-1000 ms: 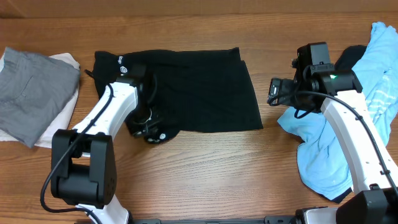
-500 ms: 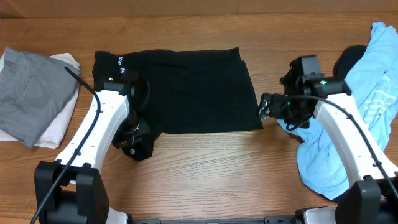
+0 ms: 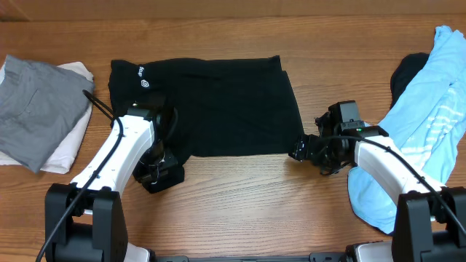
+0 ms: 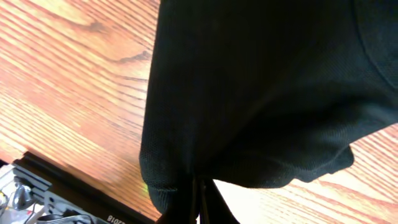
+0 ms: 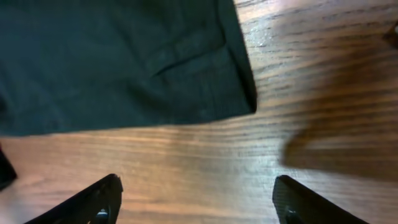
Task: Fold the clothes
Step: 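Grasp the lower-right hem of the black shirt with the right gripper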
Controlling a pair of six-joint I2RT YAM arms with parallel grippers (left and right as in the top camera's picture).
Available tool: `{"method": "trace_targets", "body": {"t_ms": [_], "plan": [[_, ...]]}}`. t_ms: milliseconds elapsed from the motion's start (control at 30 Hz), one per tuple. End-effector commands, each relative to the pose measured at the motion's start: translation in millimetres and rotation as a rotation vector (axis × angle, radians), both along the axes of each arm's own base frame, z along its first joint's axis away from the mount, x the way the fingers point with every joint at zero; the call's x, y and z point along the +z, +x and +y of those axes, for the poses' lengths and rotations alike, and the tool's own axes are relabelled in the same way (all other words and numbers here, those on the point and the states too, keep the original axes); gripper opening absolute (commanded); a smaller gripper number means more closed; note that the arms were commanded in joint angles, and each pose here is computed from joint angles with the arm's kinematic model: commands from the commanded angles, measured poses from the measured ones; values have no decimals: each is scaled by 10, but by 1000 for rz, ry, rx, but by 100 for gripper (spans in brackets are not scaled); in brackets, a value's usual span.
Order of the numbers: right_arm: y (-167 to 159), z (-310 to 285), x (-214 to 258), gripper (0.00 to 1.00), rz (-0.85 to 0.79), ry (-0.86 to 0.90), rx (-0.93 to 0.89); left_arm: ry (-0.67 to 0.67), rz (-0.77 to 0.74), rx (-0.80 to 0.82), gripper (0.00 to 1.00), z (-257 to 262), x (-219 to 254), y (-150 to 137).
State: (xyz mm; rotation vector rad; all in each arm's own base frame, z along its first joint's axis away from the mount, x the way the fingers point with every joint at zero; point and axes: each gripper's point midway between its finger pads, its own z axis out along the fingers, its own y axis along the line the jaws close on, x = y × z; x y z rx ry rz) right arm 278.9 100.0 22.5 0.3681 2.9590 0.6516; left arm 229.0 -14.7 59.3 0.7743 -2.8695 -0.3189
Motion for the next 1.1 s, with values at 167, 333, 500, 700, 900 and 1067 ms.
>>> {"method": "trace_targets", "body": {"t_ms": [167, 333, 500, 700, 900, 1067], "plan": [[149, 67, -294, 73, 68, 48, -166, -27, -20, 26, 4, -38, -4, 26], [268, 79, -313, 72, 36, 59, -185, -28, -29, 26, 4, -41, -8, 47], [419, -47, -325, 61, -20, -8, -237, -53, -40, 28, 4, -90, -19, 75], [411, -277, -397, 47, -28, -141, -277, -58, -45, 21, 5, -96, -22, 91], [475, -312, -388, 40, -57, -158, -286, -58, -45, 21, 5, -96, -22, 90], [540, -312, -367, 38, -85, -155, -290, -58, -45, 21, 6, -95, -22, 91]]}}
